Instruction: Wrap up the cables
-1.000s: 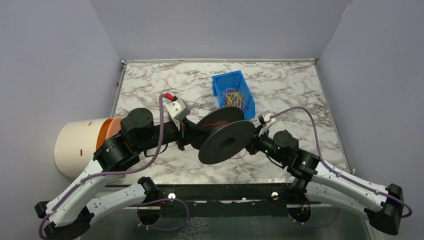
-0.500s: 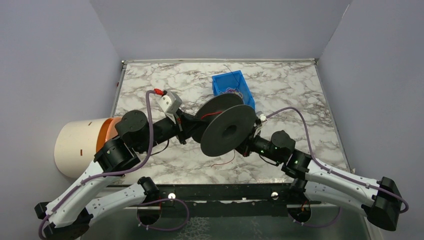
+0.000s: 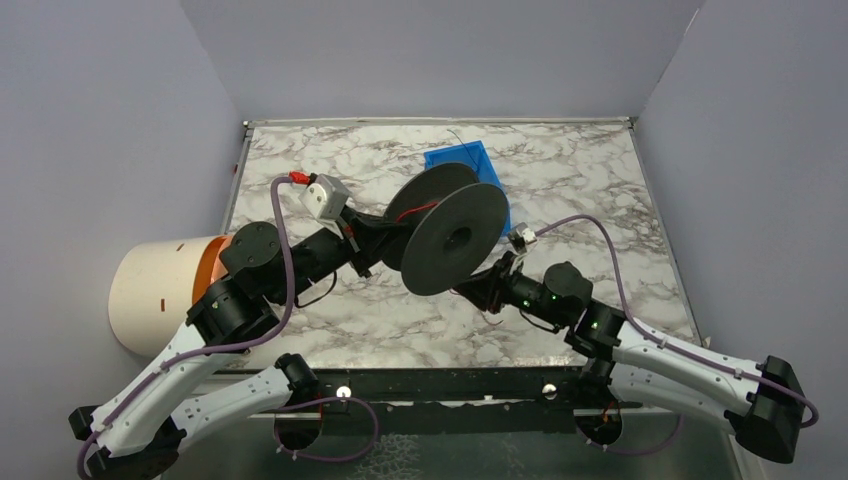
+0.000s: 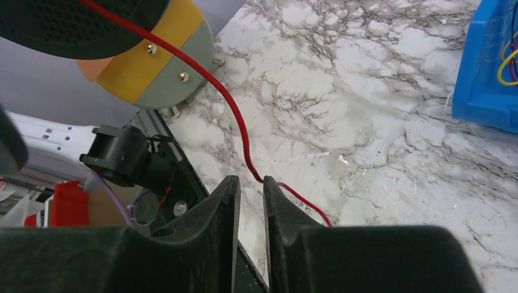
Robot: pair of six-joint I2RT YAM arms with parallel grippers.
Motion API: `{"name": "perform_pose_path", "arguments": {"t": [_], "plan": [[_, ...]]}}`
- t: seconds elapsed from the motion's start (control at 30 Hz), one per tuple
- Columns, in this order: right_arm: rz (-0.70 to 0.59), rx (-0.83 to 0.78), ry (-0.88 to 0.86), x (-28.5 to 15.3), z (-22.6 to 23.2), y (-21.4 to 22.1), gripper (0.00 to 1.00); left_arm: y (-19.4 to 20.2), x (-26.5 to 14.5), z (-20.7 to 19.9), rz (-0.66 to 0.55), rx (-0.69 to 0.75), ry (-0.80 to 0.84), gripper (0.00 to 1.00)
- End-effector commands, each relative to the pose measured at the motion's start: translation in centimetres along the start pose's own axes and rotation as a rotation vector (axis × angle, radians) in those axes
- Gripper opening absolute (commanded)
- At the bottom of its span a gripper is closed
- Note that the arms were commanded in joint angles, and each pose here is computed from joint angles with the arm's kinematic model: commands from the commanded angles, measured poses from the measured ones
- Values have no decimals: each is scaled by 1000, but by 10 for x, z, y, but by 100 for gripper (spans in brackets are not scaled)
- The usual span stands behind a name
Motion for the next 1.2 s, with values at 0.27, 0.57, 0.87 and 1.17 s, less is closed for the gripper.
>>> {"name": "perform_pose_path", "arguments": {"t": [0.27,0.57,0.87,1.17], "plan": [[-76,-2,168,-17,-18,-20,47,-56,-11,6,-212,33,-91,0],[-73,-83,280,-36,-24,-43,57,-64,-14,16,-211,63,-169,0],[68,6,433,-37,-37,-27,59,-73,-18,16,-225,76,-176,0],[192,91,354,-18,-20,-11,56,-72,-18,19,-218,84,-197,0]]}}
Point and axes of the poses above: each gripper's point midway between its finger pads, its own x axis out along the fingers, its own z axis along the line the jaws close on, y = z × x, the point moved 3 cm from there along -x, back along the fingers
